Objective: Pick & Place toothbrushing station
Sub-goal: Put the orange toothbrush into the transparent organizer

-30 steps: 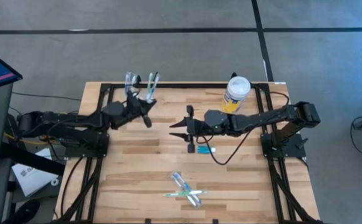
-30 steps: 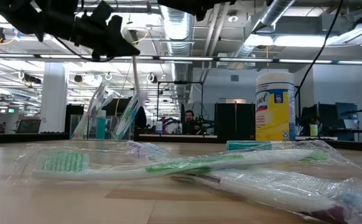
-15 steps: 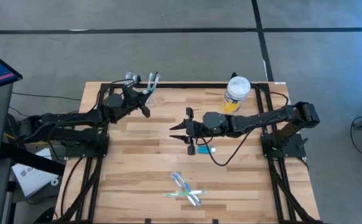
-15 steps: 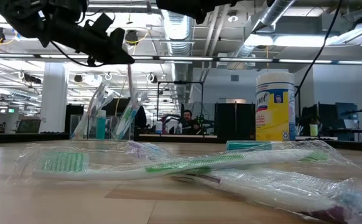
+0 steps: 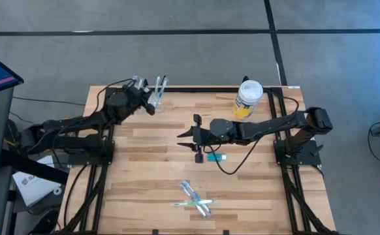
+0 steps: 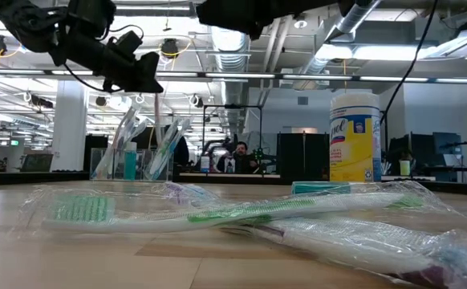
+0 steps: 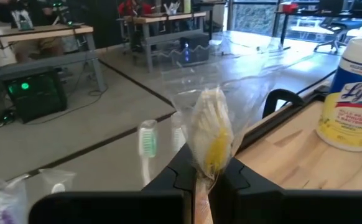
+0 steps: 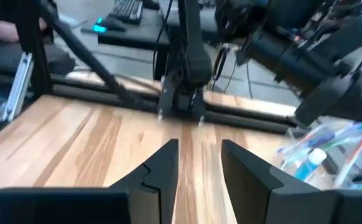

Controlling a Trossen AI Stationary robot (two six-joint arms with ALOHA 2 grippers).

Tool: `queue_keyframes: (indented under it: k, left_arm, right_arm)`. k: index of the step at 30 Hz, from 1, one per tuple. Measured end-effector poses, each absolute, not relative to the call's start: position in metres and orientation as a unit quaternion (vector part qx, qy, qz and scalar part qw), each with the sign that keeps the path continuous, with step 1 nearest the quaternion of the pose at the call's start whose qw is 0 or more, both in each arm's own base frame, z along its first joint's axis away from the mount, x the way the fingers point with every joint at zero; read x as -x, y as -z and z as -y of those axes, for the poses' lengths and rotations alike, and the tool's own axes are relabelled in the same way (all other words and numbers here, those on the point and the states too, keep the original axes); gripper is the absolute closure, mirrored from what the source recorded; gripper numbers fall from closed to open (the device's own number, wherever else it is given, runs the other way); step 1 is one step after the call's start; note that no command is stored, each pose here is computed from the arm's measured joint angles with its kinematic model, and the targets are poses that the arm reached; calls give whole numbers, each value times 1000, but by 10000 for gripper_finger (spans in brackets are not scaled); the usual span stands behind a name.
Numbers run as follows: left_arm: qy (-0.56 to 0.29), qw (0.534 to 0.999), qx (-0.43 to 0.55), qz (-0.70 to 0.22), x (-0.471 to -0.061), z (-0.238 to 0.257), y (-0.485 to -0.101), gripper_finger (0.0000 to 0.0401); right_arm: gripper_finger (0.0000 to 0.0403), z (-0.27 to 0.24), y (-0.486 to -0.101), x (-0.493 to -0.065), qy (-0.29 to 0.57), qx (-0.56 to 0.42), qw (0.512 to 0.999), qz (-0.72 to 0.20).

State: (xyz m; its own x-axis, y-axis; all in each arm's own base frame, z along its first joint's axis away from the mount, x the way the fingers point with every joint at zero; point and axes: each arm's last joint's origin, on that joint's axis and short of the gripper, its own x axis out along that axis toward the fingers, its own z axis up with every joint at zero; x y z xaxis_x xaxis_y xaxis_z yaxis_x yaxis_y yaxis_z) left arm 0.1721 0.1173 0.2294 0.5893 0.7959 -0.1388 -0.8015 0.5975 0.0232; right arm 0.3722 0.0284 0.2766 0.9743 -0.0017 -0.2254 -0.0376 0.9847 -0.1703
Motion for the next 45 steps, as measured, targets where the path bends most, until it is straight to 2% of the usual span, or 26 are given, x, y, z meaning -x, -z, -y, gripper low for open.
queue_keyframes:
  k: [14, 34, 45]
  left_arm:
    - [-469, 876, 42, -100, -167, -129, -219, 395]
    - [-472, 863, 66, -170, -180, -145, -184, 394]
    - [-470, 864, 66, -169, -180, -147, -183, 370]
  right_arm:
    - [290, -28, -280, -372, -7, 86, 991, -103]
    - [290, -25, -279, -372, -4, 86, 991, -105]
    - [290, -25, -279, -372, -5, 86, 991, -105]
